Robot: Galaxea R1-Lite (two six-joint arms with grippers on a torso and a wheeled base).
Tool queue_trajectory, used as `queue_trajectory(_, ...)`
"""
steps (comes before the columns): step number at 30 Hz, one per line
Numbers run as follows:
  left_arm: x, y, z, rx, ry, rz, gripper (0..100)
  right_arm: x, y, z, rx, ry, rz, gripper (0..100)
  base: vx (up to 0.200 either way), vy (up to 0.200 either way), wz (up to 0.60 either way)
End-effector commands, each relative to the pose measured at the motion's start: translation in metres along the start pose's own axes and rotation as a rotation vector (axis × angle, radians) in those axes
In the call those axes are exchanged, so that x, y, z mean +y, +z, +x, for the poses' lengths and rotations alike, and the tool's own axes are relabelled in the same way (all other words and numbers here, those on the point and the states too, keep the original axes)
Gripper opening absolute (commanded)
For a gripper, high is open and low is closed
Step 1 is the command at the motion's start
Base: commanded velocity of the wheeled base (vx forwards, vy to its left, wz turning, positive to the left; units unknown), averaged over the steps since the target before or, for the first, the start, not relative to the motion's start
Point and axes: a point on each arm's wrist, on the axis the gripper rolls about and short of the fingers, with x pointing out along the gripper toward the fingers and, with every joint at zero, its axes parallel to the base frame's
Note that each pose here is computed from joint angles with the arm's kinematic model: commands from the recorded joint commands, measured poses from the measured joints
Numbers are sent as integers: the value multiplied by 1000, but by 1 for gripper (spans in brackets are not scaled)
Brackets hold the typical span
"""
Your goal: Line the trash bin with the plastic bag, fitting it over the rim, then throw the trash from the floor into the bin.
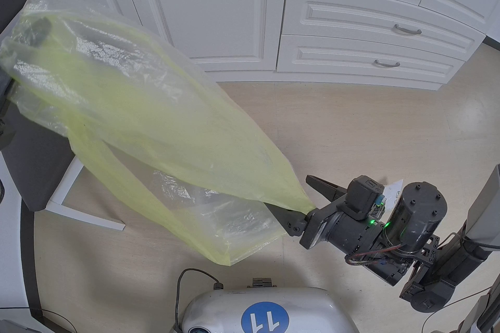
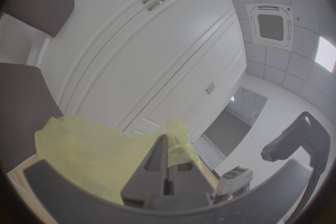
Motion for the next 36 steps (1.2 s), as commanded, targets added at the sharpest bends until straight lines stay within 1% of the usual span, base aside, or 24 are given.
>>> queue_trajectory(1, 0, -1, 0, 3, -3, -2, 0, 2, -2, 2, -10, 10, 9, 0, 0, 0, 0)
queue_trajectory(3, 0, -1, 0, 7, -11, -3, 0, 4, 0, 2, -14, 16, 18, 0, 0, 0, 0)
queue_trajectory(7, 0, -3, 0, 16, -19, -11, 0, 7, 5, 4, -38, 26, 65, 0, 0, 0, 0)
queue_trajectory(9, 0, -3, 1, 18, -20, -20, 0, 6, 7, 5, -48, 24, 67, 0, 0, 0, 0)
queue_trajectory(12, 3, -9, 4, 46, -6, -15, 0, 2, 17, 3, -82, 11, 58, 0, 0, 0, 0)
queue_trajectory(15, 10, -24, 12, 110, 56, 17, 0, -7, 39, -1, -159, -19, 57, 0, 0, 0, 0)
queue_trajectory(16, 11, -24, 12, 114, 60, 19, 0, -8, 42, -2, -169, -21, 57, 0, 0, 0, 0)
queue_trajectory(18, 20, -33, 14, 190, 150, 116, 0, -17, 64, -3, -255, -47, 54, 0, 0, 0, 0)
queue_trajectory(19, 23, -36, 13, 220, 188, 150, 0, -21, 70, -4, -279, -61, 49, 0, 0, 0, 0)
queue_trajectory(20, 25, -37, 13, 241, 215, 178, 0, -23, 76, -6, -300, -69, 42, 0, 0, 0, 0)
queue_trajectory(21, 26, -37, 12, 244, 221, 182, 0, -23, 77, -6, -303, -69, 40, 0, 0, 0, 0)
queue_trajectory(22, 28, -39, 9, 287, 276, 232, 0, -25, 85, -9, -283, -94, 26, 0, 0, 0, 0)
queue_trajectory(23, 28, -39, 8, 308, 298, 252, 0, -24, 88, -10, -267, -105, 26, 0, 0, 0, 0)
queue_trajectory(25, 30, -41, 5, 353, 346, 288, 0, -23, 97, -10, -241, -153, 29, 0, 0, 0, 0)
queue_trajectory(26, 30, -41, 5, 353, 346, 288, 0, -23, 97, -10, -241, -153, 29, 0, 0, 0, 0)
queue_trajectory(27, 32, -44, 2, 399, 382, 315, 0, -22, 105, -7, -229, -221, 35, 0, 0, 0, 0)
queue_trajectory(30, 35, -51, -2, 477, 415, 348, 0, -21, 117, -5, -224, -307, 43, 0, 0, 0, 0)
queue_trajectory(31, 37, -54, -2, 506, 424, 356, 0, -20, 120, -5, -221, -325, 50, 0, 0, 0, 0)
queue_trajectory(34, 42, -59, -3, 555, 453, 367, 0, -18, 131, -7, -220, -368, 74, 0, 0, 0, 0)
queue_trajectory(36, 48, -61, -3, 577, 489, 375, 0, -17, 138, -9, -210, -426, 74, 0, 0, 0, 0)
